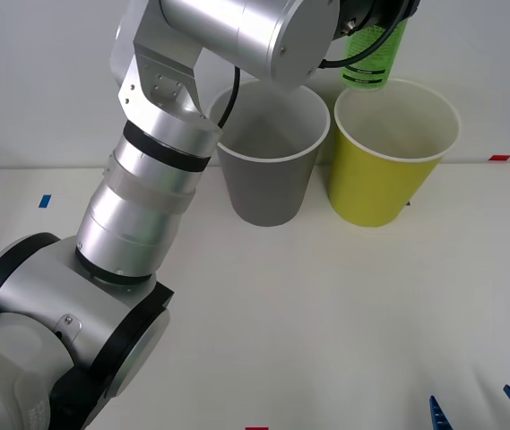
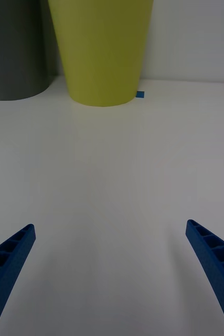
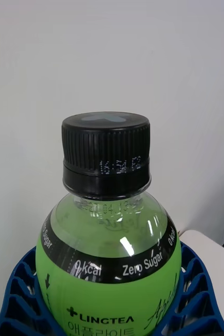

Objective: Put cans in the gray bin and PET bottles in the light green bin.

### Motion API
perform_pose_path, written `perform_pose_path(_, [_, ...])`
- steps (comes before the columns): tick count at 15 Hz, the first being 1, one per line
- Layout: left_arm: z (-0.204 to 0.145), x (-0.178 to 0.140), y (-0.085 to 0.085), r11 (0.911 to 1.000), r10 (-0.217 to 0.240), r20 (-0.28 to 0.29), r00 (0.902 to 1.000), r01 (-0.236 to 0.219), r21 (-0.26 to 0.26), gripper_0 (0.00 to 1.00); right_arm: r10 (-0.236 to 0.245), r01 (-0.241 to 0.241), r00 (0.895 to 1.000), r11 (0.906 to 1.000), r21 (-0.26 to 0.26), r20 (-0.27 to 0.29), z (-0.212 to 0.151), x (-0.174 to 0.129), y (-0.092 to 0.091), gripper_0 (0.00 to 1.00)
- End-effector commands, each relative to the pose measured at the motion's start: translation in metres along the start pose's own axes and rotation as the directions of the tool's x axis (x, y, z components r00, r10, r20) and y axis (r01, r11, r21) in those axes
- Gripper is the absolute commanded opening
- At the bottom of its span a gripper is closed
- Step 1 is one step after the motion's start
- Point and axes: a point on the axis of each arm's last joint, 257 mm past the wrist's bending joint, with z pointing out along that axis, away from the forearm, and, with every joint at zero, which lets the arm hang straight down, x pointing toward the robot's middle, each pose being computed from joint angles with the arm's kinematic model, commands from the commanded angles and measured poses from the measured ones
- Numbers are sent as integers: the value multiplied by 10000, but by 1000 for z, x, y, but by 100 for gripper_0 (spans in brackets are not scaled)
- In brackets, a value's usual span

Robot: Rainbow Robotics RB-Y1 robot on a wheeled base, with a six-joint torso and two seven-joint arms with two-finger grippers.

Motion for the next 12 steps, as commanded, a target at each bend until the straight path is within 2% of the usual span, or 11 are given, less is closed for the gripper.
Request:
perform_pose_path(1, [26,11,17,9996,-235,554,9982,243,-143,0,0,0,10000,10000,0,0,0,0,0,100])
perform_pose_path(3, [40,20,23,9995,-237,945,9952,256,-192,0,0,0,10000,10000,0,0,0,0,0,100])
perform_pose_path(10, [53,45,-14,9988,324,753,9966,-350,336,0,0,0,10000,10000,0,0,0,0,0,100])
perform_pose_path(12, [53,44,-16,9985,376,804,9961,-407,367,0,0,0,10000,10000,0,0,0,0,0,100])
